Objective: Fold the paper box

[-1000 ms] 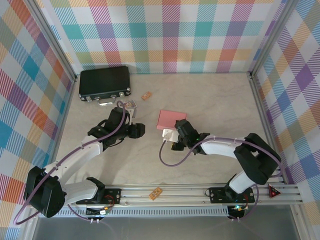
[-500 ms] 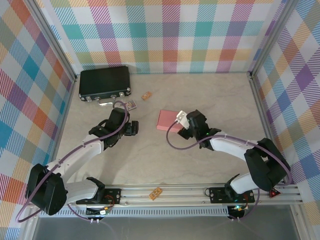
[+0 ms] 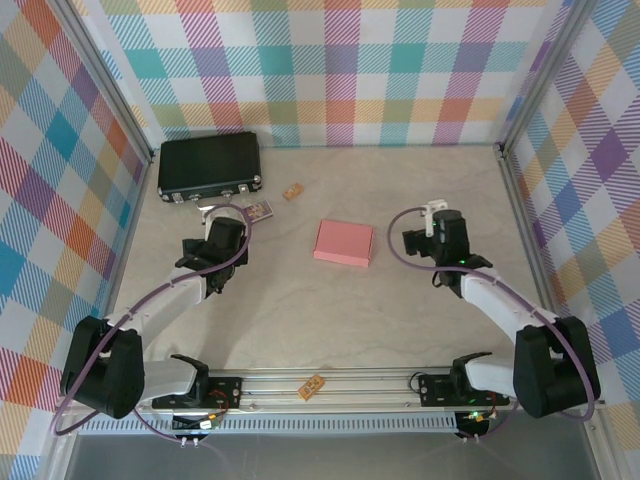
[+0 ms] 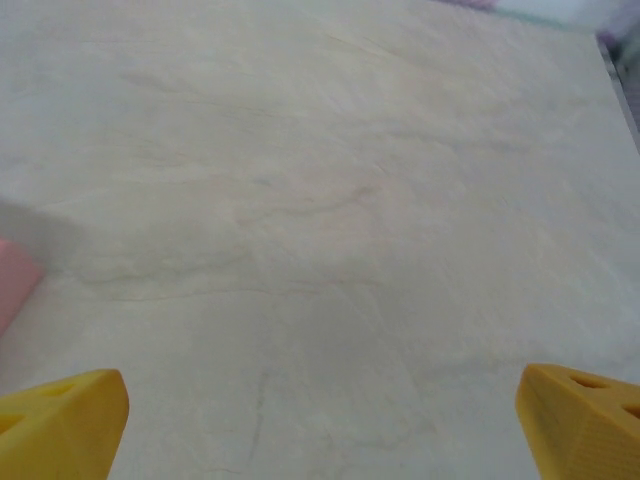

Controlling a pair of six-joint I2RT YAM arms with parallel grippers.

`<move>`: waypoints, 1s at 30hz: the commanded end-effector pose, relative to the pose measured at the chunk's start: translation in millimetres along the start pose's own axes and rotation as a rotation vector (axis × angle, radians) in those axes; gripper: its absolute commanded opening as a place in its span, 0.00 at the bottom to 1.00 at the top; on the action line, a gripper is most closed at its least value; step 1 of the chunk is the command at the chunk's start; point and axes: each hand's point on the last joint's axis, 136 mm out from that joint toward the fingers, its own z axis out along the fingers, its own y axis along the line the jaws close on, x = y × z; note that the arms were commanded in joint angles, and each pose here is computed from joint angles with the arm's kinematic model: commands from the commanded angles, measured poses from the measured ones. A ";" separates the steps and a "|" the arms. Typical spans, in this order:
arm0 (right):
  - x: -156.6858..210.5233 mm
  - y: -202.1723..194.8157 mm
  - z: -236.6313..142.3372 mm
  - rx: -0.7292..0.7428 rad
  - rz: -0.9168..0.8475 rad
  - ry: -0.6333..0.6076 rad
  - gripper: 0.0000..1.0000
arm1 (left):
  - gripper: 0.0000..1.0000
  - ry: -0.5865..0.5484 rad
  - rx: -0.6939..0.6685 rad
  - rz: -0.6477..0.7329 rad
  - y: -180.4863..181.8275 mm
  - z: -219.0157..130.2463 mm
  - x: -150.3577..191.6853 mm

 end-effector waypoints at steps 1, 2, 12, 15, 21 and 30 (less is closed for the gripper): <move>15.1 -7.3 -2.7 -0.055 0.196 0.027 0.99 | 1.00 -0.070 -0.020 -0.007 5.9 8.7 -5.2; 18.2 -11.5 -2.6 -0.056 0.229 0.029 0.99 | 1.00 -0.085 -0.003 -0.012 3.8 11.3 -4.0; 16.4 -25.6 0.0 -0.084 0.309 -0.144 0.99 | 1.00 -0.260 0.265 -0.090 -21.8 20.8 -2.7; 9.6 -24.9 -1.3 -0.093 0.286 -0.203 0.99 | 1.00 -0.284 0.313 -0.098 -25.3 22.2 -5.6; 1.4 -17.7 1.7 -0.142 0.245 -0.288 0.99 | 1.00 -0.359 0.384 -0.092 -31.2 22.2 -13.5; -2.9 -11.2 14.8 -0.170 0.166 -0.328 0.99 | 1.00 -0.435 0.399 -0.082 -34.5 32.4 -17.7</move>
